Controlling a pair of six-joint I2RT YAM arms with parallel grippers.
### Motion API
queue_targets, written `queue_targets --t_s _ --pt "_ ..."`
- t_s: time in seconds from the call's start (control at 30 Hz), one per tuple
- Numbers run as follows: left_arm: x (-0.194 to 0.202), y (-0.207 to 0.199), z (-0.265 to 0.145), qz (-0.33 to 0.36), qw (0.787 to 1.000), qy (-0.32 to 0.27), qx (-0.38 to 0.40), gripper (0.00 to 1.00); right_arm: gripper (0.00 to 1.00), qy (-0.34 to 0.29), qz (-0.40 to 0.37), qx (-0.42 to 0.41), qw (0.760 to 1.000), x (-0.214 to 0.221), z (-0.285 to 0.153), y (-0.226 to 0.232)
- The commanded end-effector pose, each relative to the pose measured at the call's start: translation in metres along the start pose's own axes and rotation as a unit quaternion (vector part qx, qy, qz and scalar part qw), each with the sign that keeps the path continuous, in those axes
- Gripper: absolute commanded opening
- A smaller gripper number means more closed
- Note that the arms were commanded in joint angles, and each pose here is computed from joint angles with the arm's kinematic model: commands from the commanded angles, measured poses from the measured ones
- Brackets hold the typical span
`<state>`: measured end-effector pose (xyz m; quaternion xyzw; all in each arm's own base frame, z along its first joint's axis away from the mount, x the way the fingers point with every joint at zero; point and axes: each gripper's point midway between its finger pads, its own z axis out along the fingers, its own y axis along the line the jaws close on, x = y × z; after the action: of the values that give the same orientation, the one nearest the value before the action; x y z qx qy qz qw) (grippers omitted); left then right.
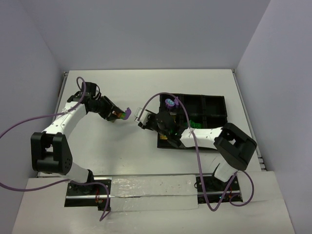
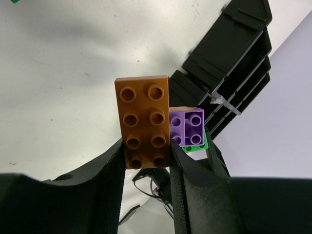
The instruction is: Sort the legos into containers by color
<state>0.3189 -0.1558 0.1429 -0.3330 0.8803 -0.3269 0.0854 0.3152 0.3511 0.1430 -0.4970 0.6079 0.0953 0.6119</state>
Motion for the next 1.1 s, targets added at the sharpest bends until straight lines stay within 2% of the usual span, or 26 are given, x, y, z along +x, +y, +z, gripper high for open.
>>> queue_targets --t_s 0.0,0.2,0.27,0.3,0.37,0.43,0.57,0.6,0.67,0.73,0.8,0.97,1.07 --pt "-0.004 -0.012 -0.017 0.027 0.999 -0.020 0.018 0.00 0.00 -0.037 0.010 0.036 0.999 -0.026 -0.012 -0.021" --pt "-0.020 -0.016 -0.025 0.059 0.997 -0.058 -0.003 0.00 0.00 -0.032 0.076 0.058 0.995 -0.043 -0.054 -0.052" --pt "-0.033 -0.013 -0.030 0.078 0.993 -0.090 -0.027 0.00 0.00 -0.008 0.149 0.058 0.987 -0.035 -0.076 -0.057" --pt "-0.036 -0.015 -0.033 0.088 0.991 -0.100 -0.027 0.00 0.00 -0.011 0.194 0.071 0.978 -0.037 -0.086 -0.066" --pt "-0.043 -0.017 -0.037 0.100 0.988 -0.115 -0.033 0.00 0.00 0.036 0.260 0.072 0.962 -0.017 -0.103 -0.068" --pt "-0.047 -0.020 -0.039 0.112 0.985 -0.125 -0.033 0.00 0.00 0.056 0.308 0.093 0.945 -0.008 -0.120 -0.073" --pt "-0.049 -0.024 -0.038 0.130 0.982 -0.132 -0.032 0.00 0.00 0.127 0.385 0.173 0.898 0.029 -0.155 -0.073" --pt "-0.046 -0.027 -0.035 0.137 0.982 -0.129 -0.029 0.00 0.00 0.135 0.404 0.214 0.879 0.037 -0.167 -0.081" --pt "-0.043 -0.031 -0.032 0.148 0.980 -0.127 -0.028 0.00 0.00 0.171 0.417 0.280 0.847 0.062 -0.191 -0.088" --pt "-0.036 -0.034 -0.026 0.159 0.979 -0.123 -0.034 0.00 0.00 0.176 0.448 0.335 0.810 0.075 -0.209 -0.096" --pt "-0.034 -0.037 -0.024 0.163 0.978 -0.122 -0.037 0.00 0.00 0.199 0.462 0.352 0.789 0.091 -0.220 -0.093" --pt "-0.032 -0.043 -0.024 0.171 0.977 -0.122 -0.036 0.00 0.00 0.234 0.491 0.368 0.754 0.119 -0.229 -0.084" --pt "-0.029 -0.048 -0.028 0.183 0.974 -0.126 -0.033 0.00 0.00 0.255 0.496 0.374 0.741 0.132 -0.229 -0.080"
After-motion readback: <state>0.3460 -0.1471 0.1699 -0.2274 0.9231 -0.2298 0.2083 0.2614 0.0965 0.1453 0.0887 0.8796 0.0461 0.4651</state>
